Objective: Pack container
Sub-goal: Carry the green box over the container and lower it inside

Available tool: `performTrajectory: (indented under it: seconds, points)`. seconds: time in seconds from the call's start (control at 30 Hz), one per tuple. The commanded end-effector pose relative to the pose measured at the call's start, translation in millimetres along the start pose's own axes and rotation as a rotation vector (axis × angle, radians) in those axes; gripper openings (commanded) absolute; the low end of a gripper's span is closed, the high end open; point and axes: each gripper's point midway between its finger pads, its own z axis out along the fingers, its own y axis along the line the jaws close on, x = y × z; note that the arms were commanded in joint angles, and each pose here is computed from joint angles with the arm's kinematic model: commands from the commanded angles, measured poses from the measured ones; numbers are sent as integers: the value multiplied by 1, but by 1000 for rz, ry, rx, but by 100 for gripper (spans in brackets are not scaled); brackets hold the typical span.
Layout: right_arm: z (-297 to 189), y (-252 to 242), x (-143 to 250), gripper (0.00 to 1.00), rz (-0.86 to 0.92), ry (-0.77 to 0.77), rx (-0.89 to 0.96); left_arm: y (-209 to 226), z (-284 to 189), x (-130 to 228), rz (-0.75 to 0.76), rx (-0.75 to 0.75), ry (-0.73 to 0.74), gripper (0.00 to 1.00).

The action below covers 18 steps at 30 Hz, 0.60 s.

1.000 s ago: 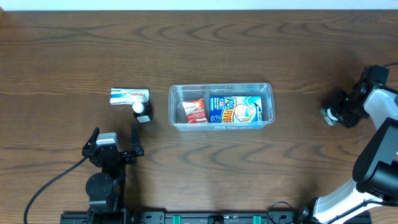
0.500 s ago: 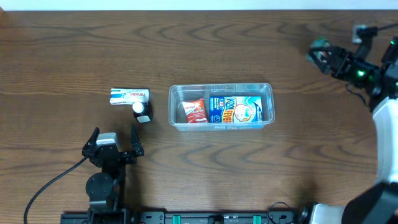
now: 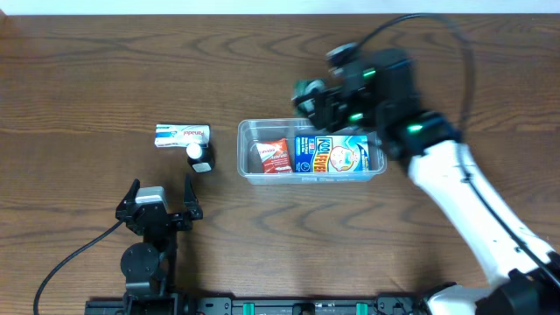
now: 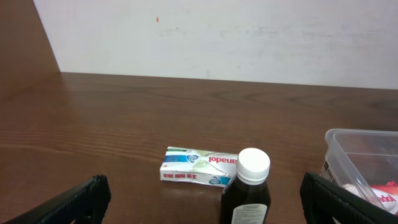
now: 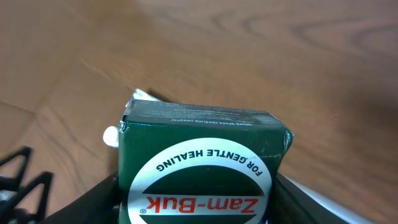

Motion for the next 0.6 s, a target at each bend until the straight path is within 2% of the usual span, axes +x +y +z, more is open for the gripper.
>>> performTrajectory:
  seconds: [0.0, 0.13, 0.4, 0.57]
  points:
    - [24, -14, 9, 60, 28, -23, 222, 1, 2, 17, 2, -4, 45, 98]
    - [50, -15, 35, 61, 37, 17, 313, 1, 2, 17, 2, -4, 45, 98]
    - [94, -21, 81, 61, 15, 141, 339, 1, 2, 17, 2, -4, 45, 98]
    - [104, -21, 97, 61, 7, 184, 338, 1, 2, 17, 2, -4, 45, 98]
